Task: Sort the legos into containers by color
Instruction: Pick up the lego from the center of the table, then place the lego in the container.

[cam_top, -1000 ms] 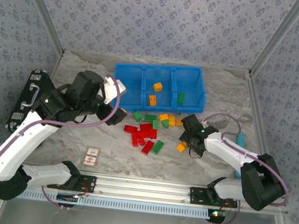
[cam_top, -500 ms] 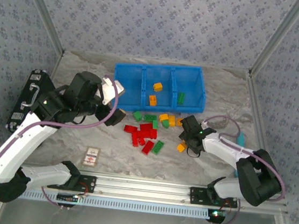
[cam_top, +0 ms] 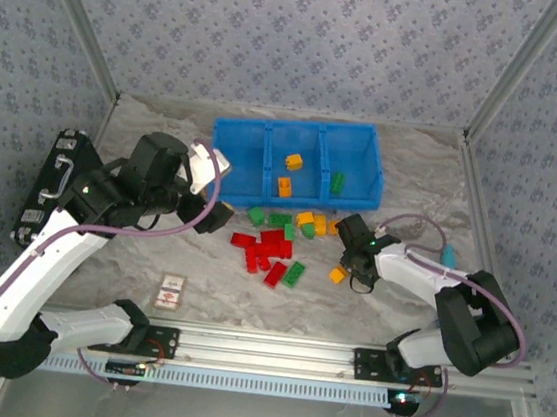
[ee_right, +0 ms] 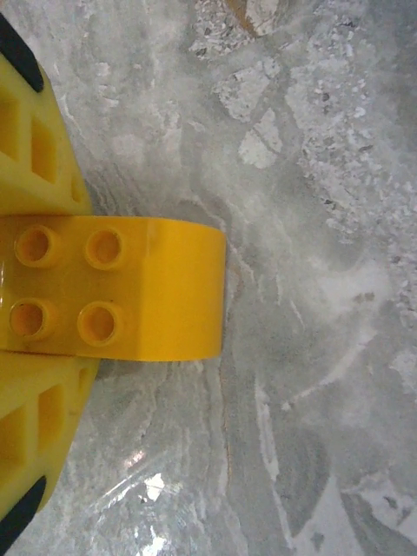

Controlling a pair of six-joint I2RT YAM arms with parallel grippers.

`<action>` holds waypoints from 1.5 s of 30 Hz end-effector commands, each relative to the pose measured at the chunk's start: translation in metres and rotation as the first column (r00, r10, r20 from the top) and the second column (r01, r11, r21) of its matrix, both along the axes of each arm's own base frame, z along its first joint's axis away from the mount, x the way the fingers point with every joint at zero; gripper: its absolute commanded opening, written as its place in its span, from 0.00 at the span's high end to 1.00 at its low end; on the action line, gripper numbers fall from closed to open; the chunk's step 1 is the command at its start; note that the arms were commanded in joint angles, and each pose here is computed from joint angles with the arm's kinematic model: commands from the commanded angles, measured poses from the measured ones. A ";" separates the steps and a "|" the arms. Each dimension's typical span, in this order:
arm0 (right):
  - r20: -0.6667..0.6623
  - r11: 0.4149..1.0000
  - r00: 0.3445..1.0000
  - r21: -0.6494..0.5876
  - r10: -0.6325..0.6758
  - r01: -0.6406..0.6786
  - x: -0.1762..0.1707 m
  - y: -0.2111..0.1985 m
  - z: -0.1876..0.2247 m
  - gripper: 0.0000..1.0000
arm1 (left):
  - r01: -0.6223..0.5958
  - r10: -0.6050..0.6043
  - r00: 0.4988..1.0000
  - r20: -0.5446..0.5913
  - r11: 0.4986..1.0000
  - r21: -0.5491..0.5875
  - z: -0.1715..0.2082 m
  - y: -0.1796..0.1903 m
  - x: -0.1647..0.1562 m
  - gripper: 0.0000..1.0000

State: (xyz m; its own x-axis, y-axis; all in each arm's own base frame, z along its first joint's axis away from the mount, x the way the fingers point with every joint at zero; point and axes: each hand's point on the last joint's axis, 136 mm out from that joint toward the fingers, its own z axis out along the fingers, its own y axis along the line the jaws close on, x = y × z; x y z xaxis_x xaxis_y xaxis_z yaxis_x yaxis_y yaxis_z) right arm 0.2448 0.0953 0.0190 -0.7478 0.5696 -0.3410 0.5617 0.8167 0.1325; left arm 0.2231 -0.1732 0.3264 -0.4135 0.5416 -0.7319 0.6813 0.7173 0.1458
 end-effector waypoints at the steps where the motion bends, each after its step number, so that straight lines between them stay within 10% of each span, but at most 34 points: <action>1: -0.009 0.999 1.000 -0.029 0.028 -0.029 0.008 -0.006 -0.009 0.70 | 0.018 -0.018 1.000 0.020 1.000 -0.022 0.004 -0.001 -0.001 0.00; 15: 0.118 0.852 0.844 -0.094 0.523 -0.514 0.083 0.077 0.090 0.75 | 0.006 -0.005 1.000 0.017 0.998 -0.055 0.009 0.002 0.004 0.00; 34: 0.277 0.728 0.688 -0.071 0.671 -0.681 0.222 0.174 0.117 0.74 | -0.046 0.044 0.998 -0.041 0.998 -0.034 -0.006 0.012 0.000 0.00; 45: 0.287 0.652 0.603 -0.120 0.744 -0.748 0.214 0.178 0.129 0.38 | -0.054 0.052 0.997 -0.052 0.998 -0.039 -0.007 0.010 0.004 0.00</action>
